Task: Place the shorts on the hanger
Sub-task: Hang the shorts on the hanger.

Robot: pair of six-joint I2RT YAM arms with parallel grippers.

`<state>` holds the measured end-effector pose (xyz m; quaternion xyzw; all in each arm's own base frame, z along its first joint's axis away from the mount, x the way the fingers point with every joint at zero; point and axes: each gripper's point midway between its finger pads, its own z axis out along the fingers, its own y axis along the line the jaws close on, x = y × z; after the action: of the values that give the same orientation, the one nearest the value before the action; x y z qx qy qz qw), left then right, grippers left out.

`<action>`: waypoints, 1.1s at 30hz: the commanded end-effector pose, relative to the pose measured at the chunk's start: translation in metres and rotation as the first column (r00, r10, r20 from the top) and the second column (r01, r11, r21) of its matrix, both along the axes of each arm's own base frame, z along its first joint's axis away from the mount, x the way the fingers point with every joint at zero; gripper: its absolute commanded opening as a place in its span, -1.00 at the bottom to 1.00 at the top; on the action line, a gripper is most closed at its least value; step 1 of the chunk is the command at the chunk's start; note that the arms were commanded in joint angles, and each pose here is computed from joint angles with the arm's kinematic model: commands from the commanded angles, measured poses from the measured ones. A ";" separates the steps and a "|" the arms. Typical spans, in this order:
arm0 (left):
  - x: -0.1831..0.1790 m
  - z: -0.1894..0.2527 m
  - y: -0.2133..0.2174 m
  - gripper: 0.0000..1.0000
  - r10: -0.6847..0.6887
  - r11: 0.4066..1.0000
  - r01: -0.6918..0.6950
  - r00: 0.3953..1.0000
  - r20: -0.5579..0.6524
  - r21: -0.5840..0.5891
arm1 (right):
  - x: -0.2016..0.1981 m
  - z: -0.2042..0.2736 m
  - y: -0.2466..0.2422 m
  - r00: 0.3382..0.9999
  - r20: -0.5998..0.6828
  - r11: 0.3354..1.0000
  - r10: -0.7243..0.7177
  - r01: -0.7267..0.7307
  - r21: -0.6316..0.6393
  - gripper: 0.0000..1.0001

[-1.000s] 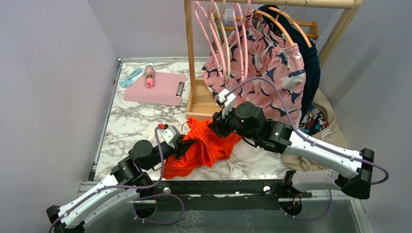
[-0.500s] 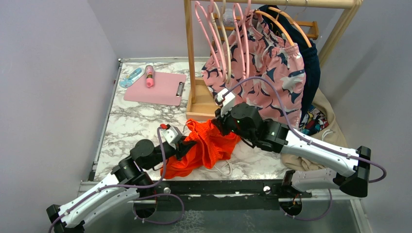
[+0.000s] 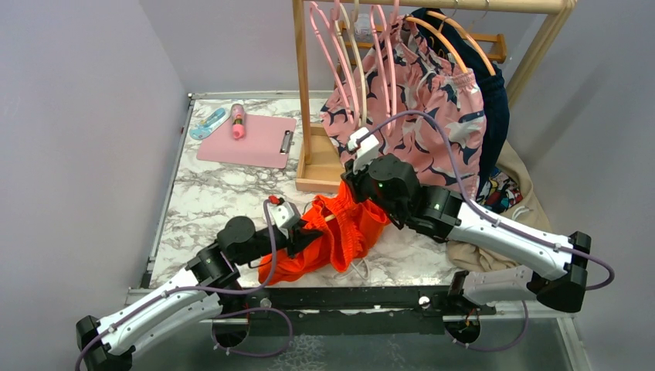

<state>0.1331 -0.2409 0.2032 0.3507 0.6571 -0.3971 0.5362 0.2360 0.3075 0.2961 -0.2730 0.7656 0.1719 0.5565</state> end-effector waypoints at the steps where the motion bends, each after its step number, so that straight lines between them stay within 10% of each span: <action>1: -0.014 0.043 -0.005 -1.00 -0.074 0.988 0.085 0.994 0.085 -0.126 | 0.007 0.010 0.011 1.000 0.019 1.000 -0.002 0.001 0.021 -0.98; 8: -0.012 0.053 0.003 -1.00 -0.033 0.985 0.052 0.993 0.116 -0.165 | -0.005 -0.013 0.029 0.993 -0.076 0.994 0.095 -0.099 -0.044 -0.91; 15: -0.003 0.053 0.009 -1.00 0.028 0.988 -0.009 0.993 0.119 -0.155 | -0.014 0.038 0.014 0.993 0.008 0.992 0.121 -0.121 0.046 0.21; 33: 0.020 0.078 0.051 -1.00 0.285 0.935 -0.238 0.946 0.157 -0.262 | -0.042 0.011 -0.063 1.000 -0.001 0.986 0.010 -0.009 0.167 0.22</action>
<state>0.1463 -0.2013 0.2487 0.2702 0.6231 -0.3646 0.6371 0.1968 0.2395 0.3280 -0.2379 0.7358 0.2255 0.5926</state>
